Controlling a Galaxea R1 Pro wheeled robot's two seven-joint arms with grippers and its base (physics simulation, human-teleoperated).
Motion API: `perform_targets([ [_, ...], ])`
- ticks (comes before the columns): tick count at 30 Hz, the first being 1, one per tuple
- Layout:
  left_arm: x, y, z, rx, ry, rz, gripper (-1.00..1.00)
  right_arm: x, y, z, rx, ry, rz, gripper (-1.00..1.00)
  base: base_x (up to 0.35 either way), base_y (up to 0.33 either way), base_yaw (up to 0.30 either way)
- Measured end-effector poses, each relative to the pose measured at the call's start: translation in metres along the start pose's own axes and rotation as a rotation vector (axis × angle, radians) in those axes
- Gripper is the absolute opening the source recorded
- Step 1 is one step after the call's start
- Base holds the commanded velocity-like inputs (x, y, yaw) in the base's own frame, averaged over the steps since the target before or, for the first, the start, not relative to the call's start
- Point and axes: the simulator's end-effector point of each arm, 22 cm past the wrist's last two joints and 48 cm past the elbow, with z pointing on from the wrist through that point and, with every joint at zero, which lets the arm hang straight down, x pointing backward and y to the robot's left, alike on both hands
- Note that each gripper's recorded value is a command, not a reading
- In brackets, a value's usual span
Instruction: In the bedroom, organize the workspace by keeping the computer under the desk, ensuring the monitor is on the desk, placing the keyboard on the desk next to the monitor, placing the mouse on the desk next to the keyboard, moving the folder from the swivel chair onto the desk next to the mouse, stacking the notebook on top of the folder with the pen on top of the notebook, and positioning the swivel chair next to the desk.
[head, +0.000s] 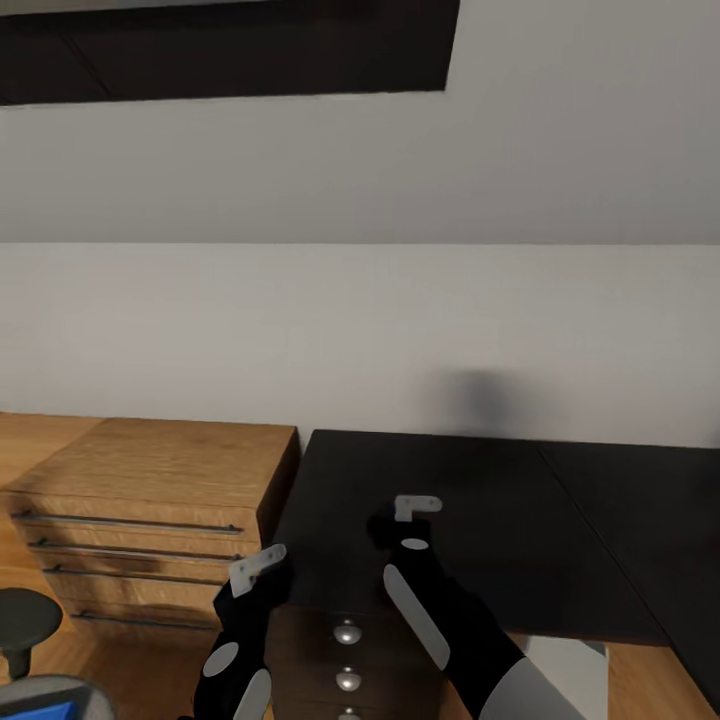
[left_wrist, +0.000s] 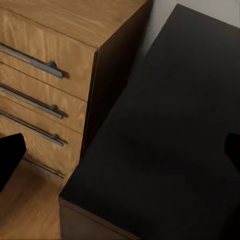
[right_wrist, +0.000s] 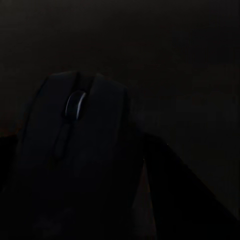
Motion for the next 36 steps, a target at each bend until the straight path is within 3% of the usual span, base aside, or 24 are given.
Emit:
perform_targets([
  [8,0.000,0.002,0.001,-0.008,-0.003,-0.003,1.00,0.011,0.013,0.003,-0.055,0.023,-0.013,-1.00,0.000,0.000,0.272],
  [20,0.001,0.002,0.002,-0.008,-0.001,-0.007,1.00,0.029,0.039,0.001,-0.127,0.039,-0.085,-1.00,0.000,0.000,0.269],
  [28,0.003,0.003,0.003,-0.010,0.005,-0.007,1.00,0.032,0.039,0.003,-0.127,0.043,-0.086,-1.00,0.000,0.000,0.244],
  [36,0.009,0.004,0.005,-0.011,0.007,-0.008,1.00,0.037,0.038,0.007,-0.125,0.044,-0.087,-1.00,0.000,0.000,0.044],
])
